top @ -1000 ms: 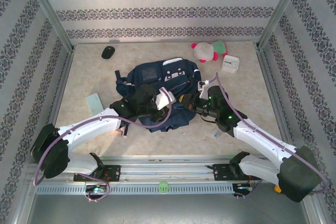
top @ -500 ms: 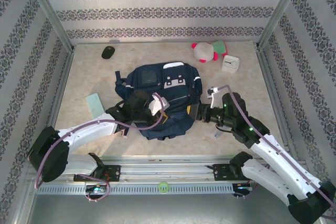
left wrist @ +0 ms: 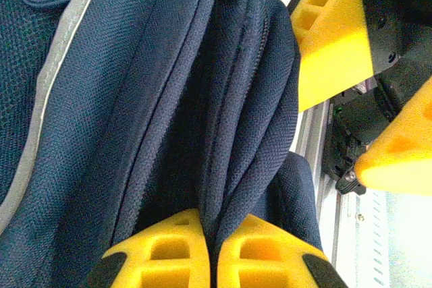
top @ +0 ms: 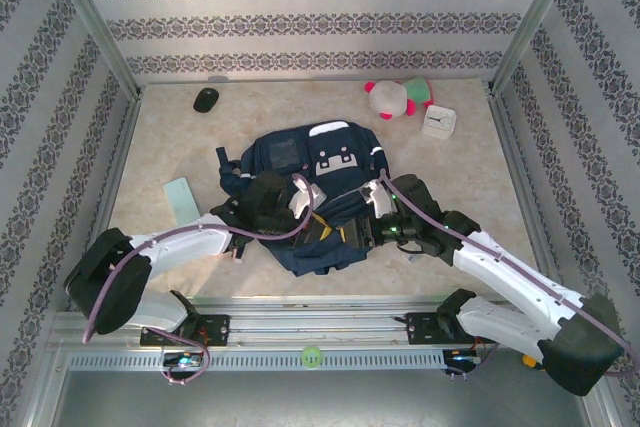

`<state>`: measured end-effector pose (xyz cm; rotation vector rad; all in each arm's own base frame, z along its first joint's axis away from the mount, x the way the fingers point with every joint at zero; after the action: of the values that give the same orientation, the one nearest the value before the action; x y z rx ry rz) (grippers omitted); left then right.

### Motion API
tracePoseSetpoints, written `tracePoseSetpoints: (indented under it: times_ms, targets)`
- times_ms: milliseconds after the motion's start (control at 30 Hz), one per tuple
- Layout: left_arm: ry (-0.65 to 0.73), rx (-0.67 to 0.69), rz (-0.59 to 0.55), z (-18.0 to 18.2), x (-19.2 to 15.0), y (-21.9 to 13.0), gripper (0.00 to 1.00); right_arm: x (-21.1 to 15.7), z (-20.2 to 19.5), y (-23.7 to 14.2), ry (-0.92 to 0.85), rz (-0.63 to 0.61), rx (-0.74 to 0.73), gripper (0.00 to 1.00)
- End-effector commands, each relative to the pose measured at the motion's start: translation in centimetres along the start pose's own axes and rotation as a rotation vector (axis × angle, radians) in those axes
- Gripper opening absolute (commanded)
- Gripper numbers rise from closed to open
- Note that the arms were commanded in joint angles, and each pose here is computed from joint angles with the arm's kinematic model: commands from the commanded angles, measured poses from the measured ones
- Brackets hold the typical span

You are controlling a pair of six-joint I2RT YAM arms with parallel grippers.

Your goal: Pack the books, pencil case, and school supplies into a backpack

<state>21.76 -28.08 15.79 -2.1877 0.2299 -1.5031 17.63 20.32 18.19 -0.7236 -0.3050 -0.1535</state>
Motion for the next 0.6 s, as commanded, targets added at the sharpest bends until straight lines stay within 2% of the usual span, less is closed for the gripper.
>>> tracePoseSetpoints:
  times_ms: [0, 233, 400, 467, 567]
  targets:
    - [0.054, -0.122, -0.124, -1.6, 3.1, -0.5, 0.00, 0.7, 0.5, 0.2, -0.095, -0.026, 0.011, 0.53]
    - [0.052, -0.142, -0.134, -1.5, 3.4, -0.7, 0.00, 2.2, -0.7, -0.2, -0.184, -0.125, -0.110, 0.57]
    - [0.052, -0.114, -0.129, -1.0, 3.2, -0.8, 0.00, 3.7, -2.6, -2.2, -0.157, -0.288, -0.278, 0.60]
    - [0.046, -0.095, -0.124, -0.8, 3.1, -0.8, 0.00, 3.7, -2.0, -2.6, -0.152, -0.313, -0.230, 0.60]
    - [0.033, -0.059, -0.126, -0.3, 2.9, -0.7, 0.00, 2.4, -0.4, -2.5, -0.128, -0.233, -0.067, 0.60]
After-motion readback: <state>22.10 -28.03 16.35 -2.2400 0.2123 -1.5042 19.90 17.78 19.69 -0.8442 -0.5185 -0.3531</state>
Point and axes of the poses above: each hand's point on the last joint's axis, 136 mm out from that joint toward the fingers, its own y axis out along the fingers, its own z axis along the line the jaws close on, x = y × z, the point moved 4 cm from there along -y, back along the fingers, and after that the axes turned 15 degrees about y, right-handed, at the moved point
